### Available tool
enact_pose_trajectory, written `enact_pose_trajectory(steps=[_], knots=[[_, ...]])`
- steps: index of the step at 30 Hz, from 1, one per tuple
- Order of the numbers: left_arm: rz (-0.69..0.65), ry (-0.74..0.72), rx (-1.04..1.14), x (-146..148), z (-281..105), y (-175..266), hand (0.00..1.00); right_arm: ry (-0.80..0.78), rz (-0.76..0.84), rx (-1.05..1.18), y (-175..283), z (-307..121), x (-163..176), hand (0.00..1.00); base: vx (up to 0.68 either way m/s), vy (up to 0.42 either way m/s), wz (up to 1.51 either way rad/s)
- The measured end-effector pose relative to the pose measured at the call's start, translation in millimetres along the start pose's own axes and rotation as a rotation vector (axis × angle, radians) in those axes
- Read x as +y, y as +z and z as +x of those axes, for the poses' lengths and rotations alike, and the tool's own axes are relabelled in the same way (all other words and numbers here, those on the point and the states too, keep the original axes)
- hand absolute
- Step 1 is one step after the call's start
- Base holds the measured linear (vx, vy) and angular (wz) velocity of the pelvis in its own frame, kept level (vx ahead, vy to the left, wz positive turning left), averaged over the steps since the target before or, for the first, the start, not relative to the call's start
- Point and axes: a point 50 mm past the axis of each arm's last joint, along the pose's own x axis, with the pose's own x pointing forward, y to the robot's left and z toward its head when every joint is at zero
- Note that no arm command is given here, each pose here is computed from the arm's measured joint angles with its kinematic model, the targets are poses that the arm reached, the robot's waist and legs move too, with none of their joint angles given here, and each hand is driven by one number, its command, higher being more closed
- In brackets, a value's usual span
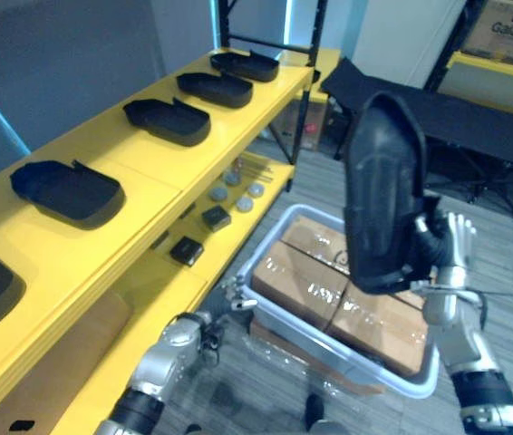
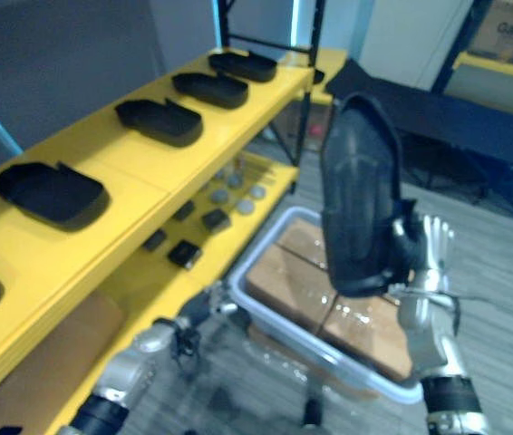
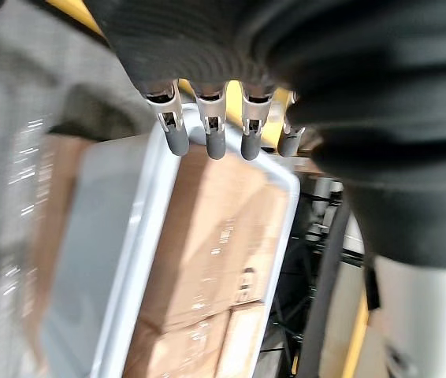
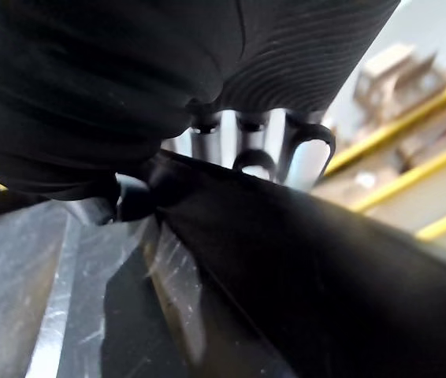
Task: Walk over and take plastic housings, then place them on the shelf
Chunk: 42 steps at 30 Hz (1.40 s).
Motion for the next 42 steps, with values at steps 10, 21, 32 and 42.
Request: enact_pose_trajectory(steps=[10, 21, 32, 42], knots=[[-0.033, 0.029, 0.117, 9.3, 2.6, -25.6, 0.0, 0.229, 0.033, -0.042, 8.2, -29.7, 37.8, 1.0, 0.0, 0.0, 0.0], [-0.054, 0.028, 0.057, 7.6, 4.6, -21.3, 0.0, 0.454, 0.051, 0.017, 9.9, -73.1, 90.0, 1.0, 0.0, 0.0, 0.0], [0.009, -0.084, -0.032, -14.5, 6.7, -6.2, 0.0, 0.592, 0.018, 0.01, 11.1, -100.3, 112.8, 1.0, 0.0, 0.003, 0.04], [0.05, -0.165, -0.002, -25.0, 6.8, -11.4, 0.0, 0.627, 0.029, -0.018, 19.9, -107.1, 120.3, 1.0, 0.0, 0.002, 0.03]])
